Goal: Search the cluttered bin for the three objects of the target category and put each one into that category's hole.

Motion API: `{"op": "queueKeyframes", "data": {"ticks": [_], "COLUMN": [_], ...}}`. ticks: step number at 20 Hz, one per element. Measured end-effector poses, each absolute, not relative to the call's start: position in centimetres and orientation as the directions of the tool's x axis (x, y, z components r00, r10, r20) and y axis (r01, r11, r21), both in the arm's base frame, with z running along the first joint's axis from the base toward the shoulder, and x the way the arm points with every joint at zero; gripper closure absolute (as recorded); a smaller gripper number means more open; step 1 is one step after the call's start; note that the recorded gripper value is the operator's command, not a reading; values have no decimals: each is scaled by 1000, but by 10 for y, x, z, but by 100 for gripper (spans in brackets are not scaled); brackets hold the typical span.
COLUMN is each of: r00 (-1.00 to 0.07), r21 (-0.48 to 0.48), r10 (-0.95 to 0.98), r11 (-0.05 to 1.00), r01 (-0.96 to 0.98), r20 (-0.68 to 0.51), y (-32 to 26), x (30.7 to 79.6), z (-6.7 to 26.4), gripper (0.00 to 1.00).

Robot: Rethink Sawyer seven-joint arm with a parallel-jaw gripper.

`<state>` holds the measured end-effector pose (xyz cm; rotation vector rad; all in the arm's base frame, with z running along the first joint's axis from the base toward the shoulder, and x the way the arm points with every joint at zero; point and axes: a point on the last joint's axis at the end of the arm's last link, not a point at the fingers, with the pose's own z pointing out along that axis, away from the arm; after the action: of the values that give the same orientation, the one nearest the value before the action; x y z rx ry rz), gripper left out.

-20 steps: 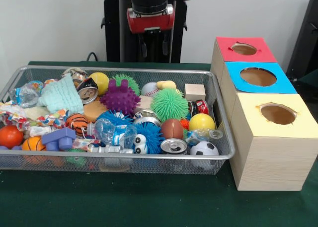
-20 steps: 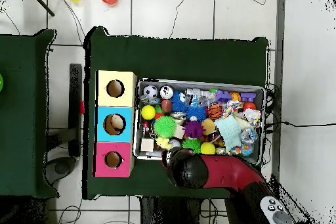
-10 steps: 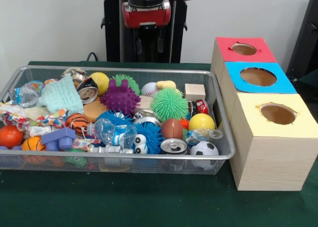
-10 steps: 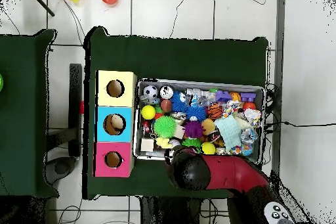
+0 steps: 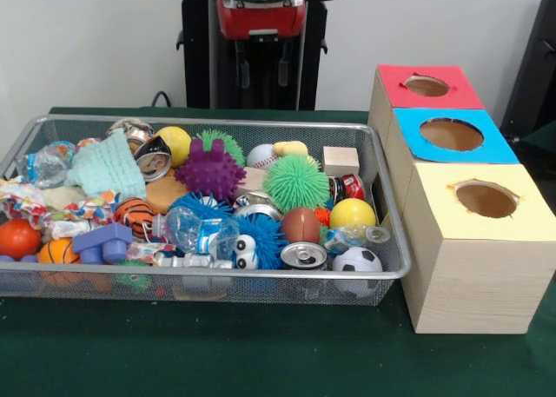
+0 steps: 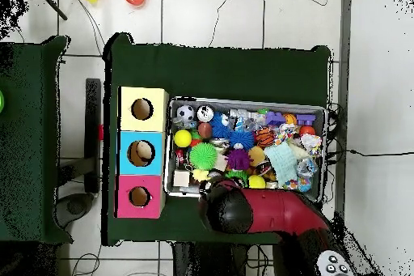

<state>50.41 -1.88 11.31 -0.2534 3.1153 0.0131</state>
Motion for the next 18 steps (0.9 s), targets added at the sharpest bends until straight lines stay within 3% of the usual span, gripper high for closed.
{"op": "queueKeyframes", "data": {"ticks": [18], "r00": [-939], "r21": [13], "r10": [-345], "r11": [939], "r01": [-344], "r20": [19], "y": [109], "x": [543], "z": [40], "gripper": [0]}}
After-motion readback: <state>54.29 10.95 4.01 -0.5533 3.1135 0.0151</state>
